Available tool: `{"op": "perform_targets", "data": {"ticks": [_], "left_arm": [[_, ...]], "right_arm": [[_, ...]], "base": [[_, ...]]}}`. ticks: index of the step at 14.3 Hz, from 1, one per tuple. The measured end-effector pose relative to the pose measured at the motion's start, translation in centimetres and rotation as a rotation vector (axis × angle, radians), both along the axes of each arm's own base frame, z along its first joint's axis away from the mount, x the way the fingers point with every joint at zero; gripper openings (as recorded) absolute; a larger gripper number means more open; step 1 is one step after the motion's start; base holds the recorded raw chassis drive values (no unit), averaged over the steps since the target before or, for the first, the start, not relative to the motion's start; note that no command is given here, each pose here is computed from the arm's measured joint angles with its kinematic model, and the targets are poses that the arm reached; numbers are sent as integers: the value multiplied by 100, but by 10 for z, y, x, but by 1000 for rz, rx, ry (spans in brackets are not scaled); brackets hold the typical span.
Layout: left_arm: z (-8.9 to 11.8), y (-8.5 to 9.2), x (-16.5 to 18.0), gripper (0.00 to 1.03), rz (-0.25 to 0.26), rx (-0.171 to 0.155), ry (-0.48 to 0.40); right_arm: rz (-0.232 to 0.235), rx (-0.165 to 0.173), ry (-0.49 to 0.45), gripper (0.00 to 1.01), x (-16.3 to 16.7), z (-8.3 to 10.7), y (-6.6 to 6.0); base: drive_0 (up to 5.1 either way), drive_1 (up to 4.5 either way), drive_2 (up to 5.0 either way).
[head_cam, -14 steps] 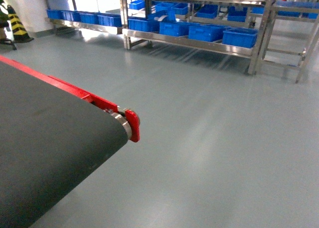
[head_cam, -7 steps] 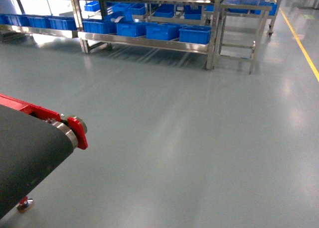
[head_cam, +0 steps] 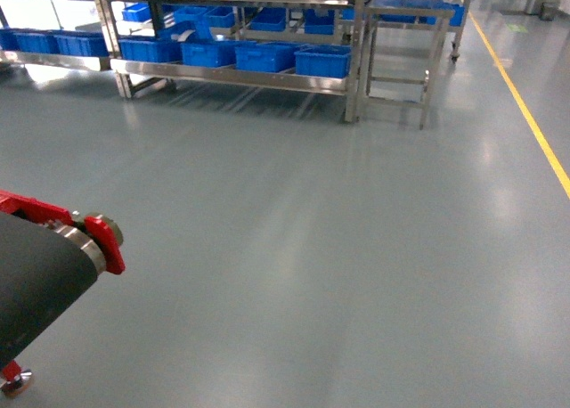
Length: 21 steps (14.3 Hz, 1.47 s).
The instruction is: Sort blue parts and orange caps into right shelf containers
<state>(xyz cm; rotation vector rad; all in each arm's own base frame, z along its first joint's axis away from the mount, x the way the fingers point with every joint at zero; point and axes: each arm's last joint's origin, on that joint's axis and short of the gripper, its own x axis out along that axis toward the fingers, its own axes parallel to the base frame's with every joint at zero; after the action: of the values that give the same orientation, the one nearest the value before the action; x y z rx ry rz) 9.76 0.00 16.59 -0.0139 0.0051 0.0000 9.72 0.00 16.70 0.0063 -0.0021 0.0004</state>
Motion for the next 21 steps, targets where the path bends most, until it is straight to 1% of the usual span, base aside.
{"op": "perform_targets", "data": {"ticks": [10, 15, 18, 21], "left_arm": [[0, 0, 0, 42, 0, 0, 0], [0, 0, 0, 42, -2, 0, 0], [0, 0, 0, 42, -3, 0, 1], [0, 0, 0, 42, 2, 0, 0]], "right_arm": [[0, 0, 0, 46, 0, 0, 0], [-1, 0, -2, 46, 0, 0, 0], [-1, 0, 1, 46, 0, 0, 0], [0, 0, 2, 46, 0, 0, 0]], "base": [[-160, -160, -160], [-17, 388, -423], [118, 524, -288], [-9, 397, -415]]}}
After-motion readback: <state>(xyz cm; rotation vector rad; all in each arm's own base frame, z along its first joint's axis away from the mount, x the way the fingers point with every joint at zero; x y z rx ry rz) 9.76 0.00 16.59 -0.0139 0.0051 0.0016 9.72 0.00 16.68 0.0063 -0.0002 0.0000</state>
